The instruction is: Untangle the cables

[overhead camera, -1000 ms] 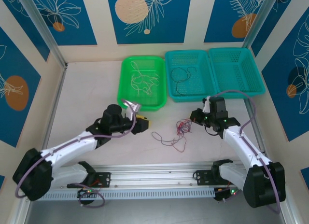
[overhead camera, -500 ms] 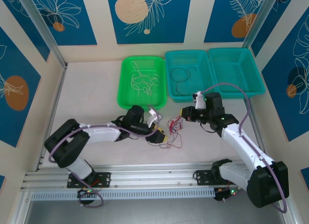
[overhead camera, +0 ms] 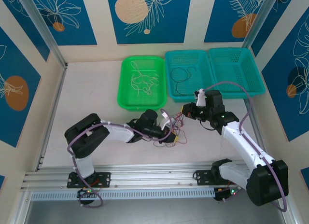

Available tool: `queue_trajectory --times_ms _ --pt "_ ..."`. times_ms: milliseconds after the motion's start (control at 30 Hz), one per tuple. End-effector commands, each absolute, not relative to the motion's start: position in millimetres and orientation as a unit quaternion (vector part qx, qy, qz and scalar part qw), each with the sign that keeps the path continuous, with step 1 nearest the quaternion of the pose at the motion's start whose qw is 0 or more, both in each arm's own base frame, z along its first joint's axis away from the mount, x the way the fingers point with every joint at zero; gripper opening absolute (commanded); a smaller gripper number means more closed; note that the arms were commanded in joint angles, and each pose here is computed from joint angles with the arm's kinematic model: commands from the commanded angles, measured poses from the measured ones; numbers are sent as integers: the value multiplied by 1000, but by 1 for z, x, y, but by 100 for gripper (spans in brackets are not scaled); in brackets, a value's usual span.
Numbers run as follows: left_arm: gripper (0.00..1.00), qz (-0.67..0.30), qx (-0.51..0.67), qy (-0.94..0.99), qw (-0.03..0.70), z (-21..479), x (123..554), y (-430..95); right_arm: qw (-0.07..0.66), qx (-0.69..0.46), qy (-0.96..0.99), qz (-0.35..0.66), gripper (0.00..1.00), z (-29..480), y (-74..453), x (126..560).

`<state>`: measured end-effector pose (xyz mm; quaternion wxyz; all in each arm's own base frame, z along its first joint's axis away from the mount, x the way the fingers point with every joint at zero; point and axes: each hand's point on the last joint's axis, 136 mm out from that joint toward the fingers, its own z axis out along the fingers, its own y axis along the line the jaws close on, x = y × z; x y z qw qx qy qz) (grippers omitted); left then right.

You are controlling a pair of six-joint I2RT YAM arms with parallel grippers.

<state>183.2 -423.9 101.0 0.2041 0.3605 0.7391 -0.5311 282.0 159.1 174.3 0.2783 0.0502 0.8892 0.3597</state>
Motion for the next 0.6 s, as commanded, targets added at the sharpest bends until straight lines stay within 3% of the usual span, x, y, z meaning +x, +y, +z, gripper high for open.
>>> queue_trajectory --times_ms 0,133,300,433,567 --pt "0 -525 330 741 259 113 202 -424 280 90 897 331 0 173 146 286" --pt "0 -500 313 756 284 115 207 -405 284 150 904 281 0 156 117 287" --pt "0 -463 256 781 332 125 222 -361 280 324 887 175 0 124 37 275" --pt "0 -413 206 808 365 128 240 -316 273 407 854 173 0 107 0 258" --pt "0 -395 198 810 385 139 248 -294 259 404 858 182 0 92 2 251"
